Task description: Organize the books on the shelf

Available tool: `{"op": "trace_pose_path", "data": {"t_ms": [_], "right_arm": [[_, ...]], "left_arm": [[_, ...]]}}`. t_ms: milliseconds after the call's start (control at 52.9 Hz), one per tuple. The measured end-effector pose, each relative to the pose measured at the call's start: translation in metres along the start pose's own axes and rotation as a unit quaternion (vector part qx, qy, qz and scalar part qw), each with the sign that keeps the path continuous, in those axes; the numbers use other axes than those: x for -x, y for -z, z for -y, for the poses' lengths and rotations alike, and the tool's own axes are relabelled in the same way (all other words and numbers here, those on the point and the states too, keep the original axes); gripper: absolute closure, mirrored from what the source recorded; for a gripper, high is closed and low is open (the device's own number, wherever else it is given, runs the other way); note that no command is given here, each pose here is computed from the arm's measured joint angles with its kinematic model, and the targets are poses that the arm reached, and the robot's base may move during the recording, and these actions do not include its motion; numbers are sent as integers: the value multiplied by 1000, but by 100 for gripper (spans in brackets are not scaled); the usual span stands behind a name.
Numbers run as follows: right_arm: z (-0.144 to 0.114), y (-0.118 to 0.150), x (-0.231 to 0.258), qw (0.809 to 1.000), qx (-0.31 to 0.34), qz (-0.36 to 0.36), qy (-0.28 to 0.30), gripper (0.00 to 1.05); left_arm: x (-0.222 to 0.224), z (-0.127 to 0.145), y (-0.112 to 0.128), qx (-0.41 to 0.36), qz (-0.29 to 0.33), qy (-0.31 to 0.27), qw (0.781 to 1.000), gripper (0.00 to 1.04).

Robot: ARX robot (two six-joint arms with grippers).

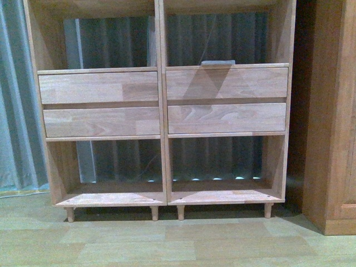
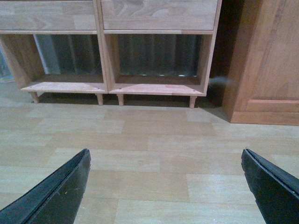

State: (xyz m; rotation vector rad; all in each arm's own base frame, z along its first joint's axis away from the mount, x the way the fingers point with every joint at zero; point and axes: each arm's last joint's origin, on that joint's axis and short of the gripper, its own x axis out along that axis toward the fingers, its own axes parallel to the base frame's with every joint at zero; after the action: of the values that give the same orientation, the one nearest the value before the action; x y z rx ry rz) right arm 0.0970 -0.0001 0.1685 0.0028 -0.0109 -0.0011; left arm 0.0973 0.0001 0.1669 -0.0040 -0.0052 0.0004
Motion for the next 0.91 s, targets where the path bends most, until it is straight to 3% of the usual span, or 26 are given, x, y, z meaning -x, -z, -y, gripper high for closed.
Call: {"op": "trace_pose_path", "data": {"t_ms": [907], "right_arm": [[0,0,0,1000,0,0,0,7]], "left_arm": [[0,0,0,0,0,0,1000,7]]}}
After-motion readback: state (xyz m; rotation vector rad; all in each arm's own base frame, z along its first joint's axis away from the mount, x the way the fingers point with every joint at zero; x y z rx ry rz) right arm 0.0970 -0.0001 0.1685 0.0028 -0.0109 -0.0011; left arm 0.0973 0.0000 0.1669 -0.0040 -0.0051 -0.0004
